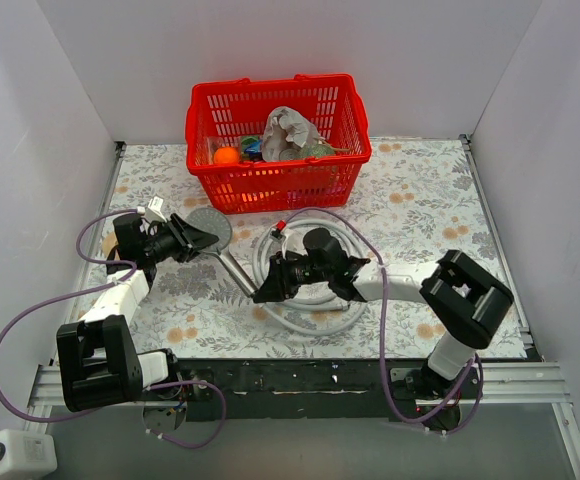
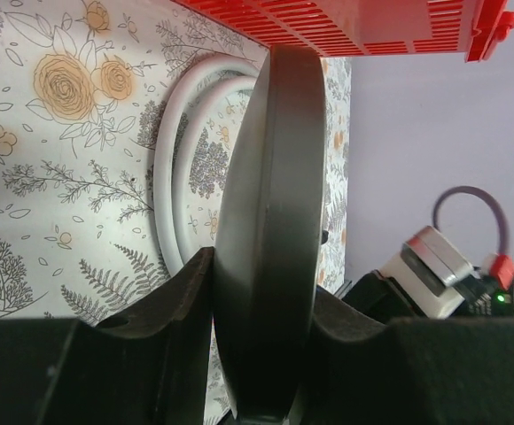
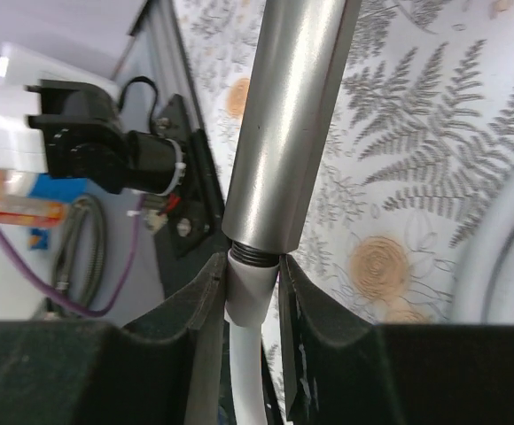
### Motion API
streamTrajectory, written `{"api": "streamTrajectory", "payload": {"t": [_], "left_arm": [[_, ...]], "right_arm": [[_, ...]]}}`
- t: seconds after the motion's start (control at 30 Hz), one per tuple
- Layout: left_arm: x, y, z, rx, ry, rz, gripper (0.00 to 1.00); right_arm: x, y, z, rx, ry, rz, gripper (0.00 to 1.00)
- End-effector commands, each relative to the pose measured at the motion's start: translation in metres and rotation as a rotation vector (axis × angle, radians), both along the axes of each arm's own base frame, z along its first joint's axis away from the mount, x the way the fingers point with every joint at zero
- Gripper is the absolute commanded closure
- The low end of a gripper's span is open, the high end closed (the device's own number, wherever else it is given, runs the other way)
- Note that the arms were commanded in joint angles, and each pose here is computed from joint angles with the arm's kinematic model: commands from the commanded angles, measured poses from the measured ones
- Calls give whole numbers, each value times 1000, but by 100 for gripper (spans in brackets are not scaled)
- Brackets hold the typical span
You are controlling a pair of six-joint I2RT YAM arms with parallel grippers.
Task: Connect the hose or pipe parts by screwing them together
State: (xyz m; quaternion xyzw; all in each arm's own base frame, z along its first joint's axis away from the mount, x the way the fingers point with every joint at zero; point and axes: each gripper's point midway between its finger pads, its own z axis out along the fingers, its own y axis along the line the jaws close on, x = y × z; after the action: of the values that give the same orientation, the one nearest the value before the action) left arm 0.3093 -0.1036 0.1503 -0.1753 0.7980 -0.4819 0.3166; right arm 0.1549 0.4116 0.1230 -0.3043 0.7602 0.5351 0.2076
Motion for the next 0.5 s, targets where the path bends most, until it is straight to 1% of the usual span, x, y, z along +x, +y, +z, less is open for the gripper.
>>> {"api": "streamTrajectory", "payload": {"t": [0.0, 0.07, 0.13, 0.2, 0.27, 0.3, 0.33, 0.37, 0.4, 0.43, 0.47], "left_arm": [[-14, -17, 24, -93, -26, -106, 100], [-14, -17, 25, -93, -29, -108, 100], [-14, -17, 25, -92, -32, -108, 100], [-14, -16, 26, -92, -35, -106, 100], [-15, -16, 26, -86, -37, -100, 100], [-15, -16, 25, -84, -35, -98, 100], [-15, -16, 24, -79, -38, -95, 100], [-14, -15, 24, -77, -39, -90, 100], [-14, -14, 24, -74, -40, -86, 100], [-14, -14, 24, -70, -45, -86, 100], [-14, -14, 24, -69, -47, -83, 100]], "right_arm": [[-32, 19, 65, 351, 46, 204, 94], [-30, 19, 68, 395, 86, 197, 91], [-27, 18, 66, 408, 107, 188, 89], [-24, 16, 58, 390, 127, 171, 80], [-17, 12, 54, 363, 121, 140, 65], [-11, 10, 40, 300, 116, 117, 62], [-9, 7, 40, 274, 95, 108, 59], [-6, 5, 36, 239, 77, 93, 50], [2, 1, 21, 152, 48, 58, 46], [7, -3, 24, 128, 17, 37, 42], [12, -5, 23, 92, -6, 19, 34]]}}
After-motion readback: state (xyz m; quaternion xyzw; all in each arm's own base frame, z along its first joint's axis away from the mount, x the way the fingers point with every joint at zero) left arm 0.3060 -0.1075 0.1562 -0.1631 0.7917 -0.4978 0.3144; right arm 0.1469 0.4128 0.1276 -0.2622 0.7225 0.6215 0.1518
